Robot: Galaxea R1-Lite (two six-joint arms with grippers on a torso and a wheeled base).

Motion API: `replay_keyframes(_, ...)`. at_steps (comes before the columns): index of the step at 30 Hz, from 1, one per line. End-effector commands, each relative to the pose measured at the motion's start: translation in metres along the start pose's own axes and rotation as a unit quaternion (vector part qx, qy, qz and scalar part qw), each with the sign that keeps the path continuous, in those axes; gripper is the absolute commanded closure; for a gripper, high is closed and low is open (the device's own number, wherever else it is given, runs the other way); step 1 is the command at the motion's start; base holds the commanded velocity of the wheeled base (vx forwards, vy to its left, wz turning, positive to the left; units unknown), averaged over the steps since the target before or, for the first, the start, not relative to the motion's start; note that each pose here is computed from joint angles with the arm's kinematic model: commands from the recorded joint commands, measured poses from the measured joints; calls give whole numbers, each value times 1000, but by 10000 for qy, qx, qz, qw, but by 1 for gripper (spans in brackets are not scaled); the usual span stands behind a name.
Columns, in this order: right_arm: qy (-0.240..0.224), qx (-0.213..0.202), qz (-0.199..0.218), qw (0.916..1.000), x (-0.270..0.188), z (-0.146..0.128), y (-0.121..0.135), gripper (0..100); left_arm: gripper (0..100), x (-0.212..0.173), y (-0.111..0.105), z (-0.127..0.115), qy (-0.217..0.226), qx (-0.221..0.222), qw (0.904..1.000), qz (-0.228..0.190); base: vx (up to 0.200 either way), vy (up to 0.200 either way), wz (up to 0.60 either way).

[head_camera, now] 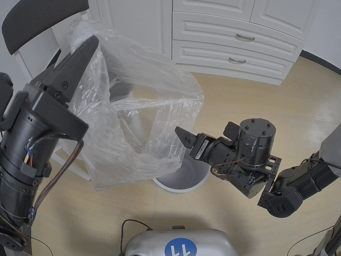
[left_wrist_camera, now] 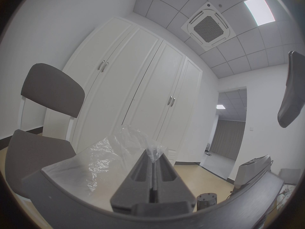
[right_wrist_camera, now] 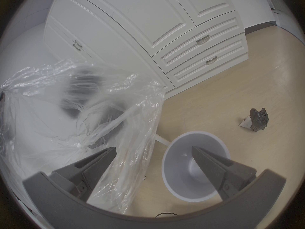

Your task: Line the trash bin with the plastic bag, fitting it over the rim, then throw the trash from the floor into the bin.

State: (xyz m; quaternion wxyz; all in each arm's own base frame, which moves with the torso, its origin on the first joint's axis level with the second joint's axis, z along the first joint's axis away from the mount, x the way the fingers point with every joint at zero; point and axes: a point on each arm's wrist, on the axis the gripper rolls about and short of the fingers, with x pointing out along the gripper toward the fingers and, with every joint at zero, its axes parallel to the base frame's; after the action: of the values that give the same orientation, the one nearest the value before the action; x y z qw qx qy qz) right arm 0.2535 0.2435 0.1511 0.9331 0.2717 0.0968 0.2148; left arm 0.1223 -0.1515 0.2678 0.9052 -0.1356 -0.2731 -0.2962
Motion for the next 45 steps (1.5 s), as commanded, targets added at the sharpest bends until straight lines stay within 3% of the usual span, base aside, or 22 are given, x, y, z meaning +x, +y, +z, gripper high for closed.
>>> replay_keyframes(1, 0, 18, 10, 10000, 1, 0, 0, 0, 100, -1, -2, 2, -28, -62, 10000, -51, 0, 0, 0)
replay_keyframes(11, -549, 512, 422, 9963, 1, 12, 7, 0, 100, -5, -7, 7, -59, -159, 9997, -165, 0, 0, 0)
replay_keyframes(22, -728, 575, 450, 9947, 8, 12, 1, 0, 100, -12, -14, 16, -114, -338, 9986, -391, 0, 0, 0)
replay_keyframes(31, -1106, 817, 679, 9882, 10, 19, 2, 0, 100, -16, -17, 17, -60, -395, 9980, -495, 0, 0, 0)
replay_keyframes(45, -1083, 812, 738, 9880, 7, 20, 1, 0, 100, -18, -21, 20, -71, -462, 9972, -577, 0, 0, 0)
